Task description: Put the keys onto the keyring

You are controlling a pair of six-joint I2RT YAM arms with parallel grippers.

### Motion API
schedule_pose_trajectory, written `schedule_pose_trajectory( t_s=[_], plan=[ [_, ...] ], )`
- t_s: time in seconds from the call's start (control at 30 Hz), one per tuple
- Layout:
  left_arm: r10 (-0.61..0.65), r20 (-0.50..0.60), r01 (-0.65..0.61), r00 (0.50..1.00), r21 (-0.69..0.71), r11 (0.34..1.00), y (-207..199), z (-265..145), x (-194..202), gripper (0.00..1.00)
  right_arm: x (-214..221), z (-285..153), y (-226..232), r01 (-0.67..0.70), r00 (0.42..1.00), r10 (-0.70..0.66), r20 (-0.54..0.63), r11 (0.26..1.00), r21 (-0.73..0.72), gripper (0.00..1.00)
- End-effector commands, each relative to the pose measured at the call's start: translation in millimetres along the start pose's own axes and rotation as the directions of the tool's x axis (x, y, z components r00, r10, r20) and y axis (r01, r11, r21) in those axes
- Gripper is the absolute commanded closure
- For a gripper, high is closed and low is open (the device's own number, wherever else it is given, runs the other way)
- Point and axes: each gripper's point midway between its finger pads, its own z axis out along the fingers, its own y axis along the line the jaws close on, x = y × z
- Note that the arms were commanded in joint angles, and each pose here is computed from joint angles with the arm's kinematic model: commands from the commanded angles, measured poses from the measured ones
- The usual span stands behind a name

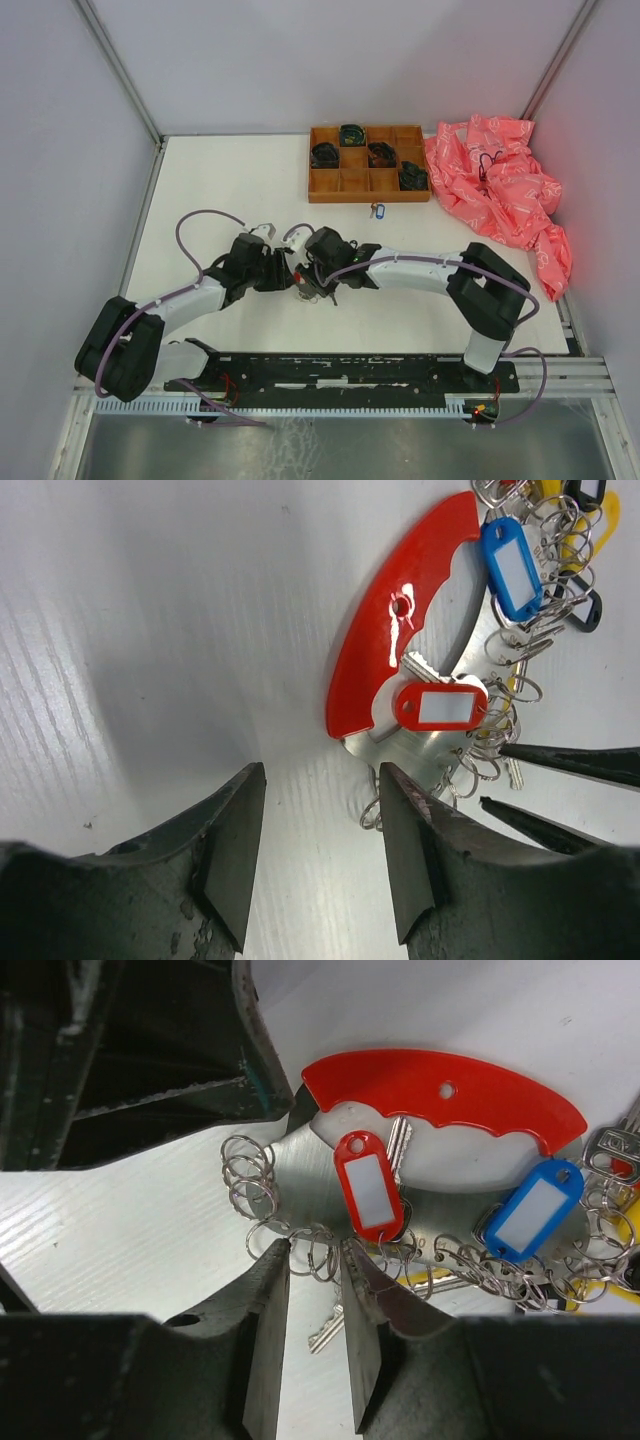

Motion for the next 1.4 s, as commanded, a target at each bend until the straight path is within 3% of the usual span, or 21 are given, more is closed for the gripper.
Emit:
schedule_pose_trajectory(
  t_s=[0.0, 0.17, 0.43, 0.77, 0.93, 1.2, 1.37],
  plan=[
    [-0.031, 0.0, 0.031, 1.0, 0.036, 0.999, -5.5, 1.0, 1.6, 0.44, -9.7, 8.2, -0.9, 0.028, 1.0, -0.028, 0.004, 0.999, 0.033, 0.66],
    [-0.032, -0.012, 0.033, 0.999, 0.044, 0.998, -4.9, 1.9, 6.7, 0.45, -1.5, 15.8, -5.1, 0.043, 0.999, -0.041, -0.029, 0.997, 0.06, 0.68],
    [-0.034, -0.028, 0.035, 0.999, 0.067, 0.997, -6.3, 3.7, 13.9, 0.48, -11.0, 7.9, -8.2, 0.076, 0.997, -0.076, -0.007, 0.993, 0.089, 0.86],
    [-0.033, -0.029, 0.035, 0.999, 0.093, 0.995, -10.5, 3.4, 14.5, 0.53, -40.7, -21.4, -5.7, 0.1, 0.99, -0.108, 0.087, 0.991, 0.09, 0.98],
    [-0.028, -0.022, 0.031, 0.999, 0.146, 0.989, -20.6, 0.5, 11.6, 0.55, -61.1, -40.9, 0.3, 0.116, 0.976, -0.127, 0.175, 0.991, 0.07, 0.99],
    [-0.007, 0.086, -0.013, 0.996, 0.227, 0.974, -40.2, -21.9, -10.6, 0.54, -79.5, -73.6, -3.8, 0.155, 0.956, -0.177, 0.232, 0.982, 0.109, 0.99],
    [-0.005, 0.21, -0.039, 0.978, 0.206, 0.978, -38.1, -45.5, -26.9, 0.48, -81.0, -85.1, -11.1, 0.113, 0.934, -0.16, 0.32, 0.981, 0.161, 0.99]
  ],
)
